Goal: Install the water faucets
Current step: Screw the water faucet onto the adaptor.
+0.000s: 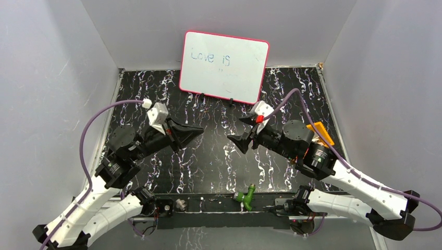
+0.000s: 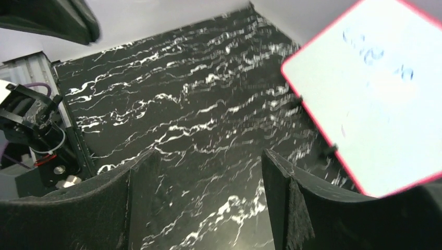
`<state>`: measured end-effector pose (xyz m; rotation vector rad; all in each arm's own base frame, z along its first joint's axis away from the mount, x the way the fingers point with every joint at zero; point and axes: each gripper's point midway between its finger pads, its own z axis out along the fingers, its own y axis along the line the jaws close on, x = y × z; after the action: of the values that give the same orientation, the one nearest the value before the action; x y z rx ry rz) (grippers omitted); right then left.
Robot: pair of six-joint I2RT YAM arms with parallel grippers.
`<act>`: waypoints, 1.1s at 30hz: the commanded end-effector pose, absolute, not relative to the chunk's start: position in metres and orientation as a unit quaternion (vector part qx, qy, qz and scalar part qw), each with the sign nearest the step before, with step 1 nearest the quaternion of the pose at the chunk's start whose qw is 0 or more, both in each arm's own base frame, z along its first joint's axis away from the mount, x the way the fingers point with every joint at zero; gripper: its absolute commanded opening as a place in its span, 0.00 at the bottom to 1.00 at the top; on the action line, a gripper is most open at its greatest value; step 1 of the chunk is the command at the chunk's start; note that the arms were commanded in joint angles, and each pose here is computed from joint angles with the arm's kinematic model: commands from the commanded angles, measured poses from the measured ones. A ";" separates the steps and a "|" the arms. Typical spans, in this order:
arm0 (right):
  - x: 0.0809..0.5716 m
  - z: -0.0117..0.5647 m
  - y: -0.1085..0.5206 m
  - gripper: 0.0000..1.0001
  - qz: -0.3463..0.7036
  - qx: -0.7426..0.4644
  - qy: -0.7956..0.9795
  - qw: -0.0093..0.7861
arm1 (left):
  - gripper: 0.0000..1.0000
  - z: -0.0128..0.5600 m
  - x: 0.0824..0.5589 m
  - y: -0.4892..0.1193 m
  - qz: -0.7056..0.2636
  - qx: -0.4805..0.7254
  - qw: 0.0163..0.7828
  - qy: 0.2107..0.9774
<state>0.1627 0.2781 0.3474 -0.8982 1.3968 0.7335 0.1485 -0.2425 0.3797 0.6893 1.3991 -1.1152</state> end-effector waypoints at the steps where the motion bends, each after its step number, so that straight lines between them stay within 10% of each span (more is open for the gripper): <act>1: 0.167 0.340 0.256 0.78 0.325 -0.295 0.681 0.587 | 0.04 0.364 0.165 -0.221 -0.434 0.227 0.589 0.643; 14: 0.157 0.276 0.247 0.80 0.321 -0.219 0.790 0.474 | 0.34 0.310 0.168 -0.199 -0.398 0.137 0.522 0.742; 24: 0.085 0.119 0.214 0.84 0.143 -0.036 0.954 0.262 | 0.88 0.214 0.167 -0.129 -0.213 -0.025 0.414 0.885; 33: 0.056 0.061 0.196 0.85 0.072 0.091 0.969 0.221 | 0.91 0.171 0.153 -0.113 -0.165 -0.077 0.354 0.917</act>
<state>0.0495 0.2102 0.0776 -0.0905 2.6974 0.3034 0.1642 -0.1284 0.2000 -0.1103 2.2697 -0.5278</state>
